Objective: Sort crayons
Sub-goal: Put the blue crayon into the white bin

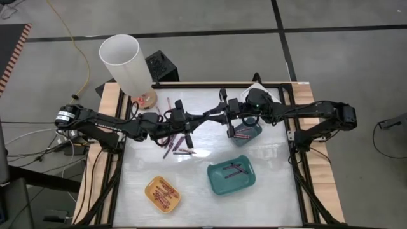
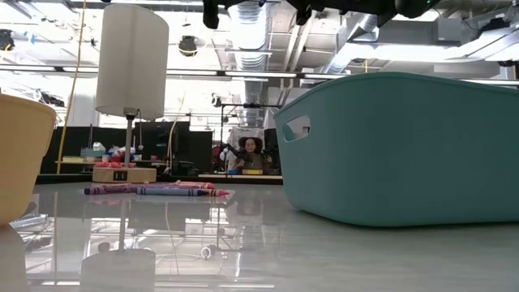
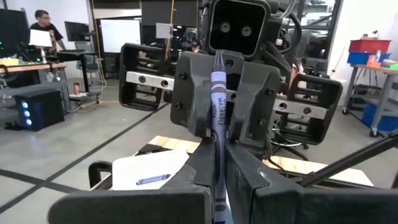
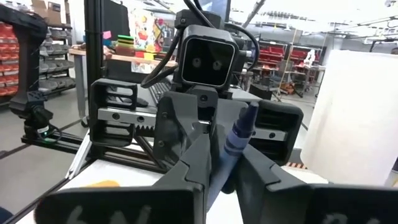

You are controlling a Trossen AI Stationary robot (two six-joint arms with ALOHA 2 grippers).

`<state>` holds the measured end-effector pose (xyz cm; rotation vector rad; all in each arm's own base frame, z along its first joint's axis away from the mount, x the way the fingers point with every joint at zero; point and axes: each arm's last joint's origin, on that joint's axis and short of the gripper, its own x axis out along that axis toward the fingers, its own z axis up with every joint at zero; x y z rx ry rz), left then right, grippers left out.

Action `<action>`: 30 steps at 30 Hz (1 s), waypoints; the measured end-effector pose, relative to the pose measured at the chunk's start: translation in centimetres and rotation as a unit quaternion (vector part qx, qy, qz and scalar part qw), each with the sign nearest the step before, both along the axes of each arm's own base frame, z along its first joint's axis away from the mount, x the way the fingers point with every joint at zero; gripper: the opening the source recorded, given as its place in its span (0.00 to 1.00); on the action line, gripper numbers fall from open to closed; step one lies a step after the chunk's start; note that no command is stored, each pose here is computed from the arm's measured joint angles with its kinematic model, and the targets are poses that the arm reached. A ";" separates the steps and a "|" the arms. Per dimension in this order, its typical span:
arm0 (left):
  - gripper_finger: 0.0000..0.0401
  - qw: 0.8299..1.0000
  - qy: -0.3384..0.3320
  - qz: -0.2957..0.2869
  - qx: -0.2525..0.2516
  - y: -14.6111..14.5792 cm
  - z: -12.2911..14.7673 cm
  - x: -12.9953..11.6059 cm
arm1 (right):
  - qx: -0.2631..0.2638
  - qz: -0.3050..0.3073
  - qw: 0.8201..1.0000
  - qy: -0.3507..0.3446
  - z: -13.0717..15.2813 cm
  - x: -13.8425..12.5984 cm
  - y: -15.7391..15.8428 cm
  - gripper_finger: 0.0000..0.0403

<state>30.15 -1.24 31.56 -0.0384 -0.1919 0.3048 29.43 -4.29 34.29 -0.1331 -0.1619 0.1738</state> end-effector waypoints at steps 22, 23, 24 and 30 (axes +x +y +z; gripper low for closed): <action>0.47 0.996 0.087 -0.020 0.025 -0.4 -1.4 0.1 | -0.003 -0.003 1.000 0.002 0.0 -0.1 0.0 0.01; 0.51 0.995 0.096 -0.022 0.024 -0.4 -1.5 -0.1 | 0.000 -0.013 1.000 0.008 0.0 -0.2 -0.2 0.00; 0.55 0.994 0.103 -0.021 0.019 -0.4 -1.4 -0.3 | 0.004 -0.030 0.999 0.022 -0.1 -0.5 -0.4 0.00; 0.69 0.988 0.148 0.037 -0.025 0.1 -1.0 -2.3 | 0.019 -0.233 0.964 0.125 -0.3 -3.6 -2.9 0.00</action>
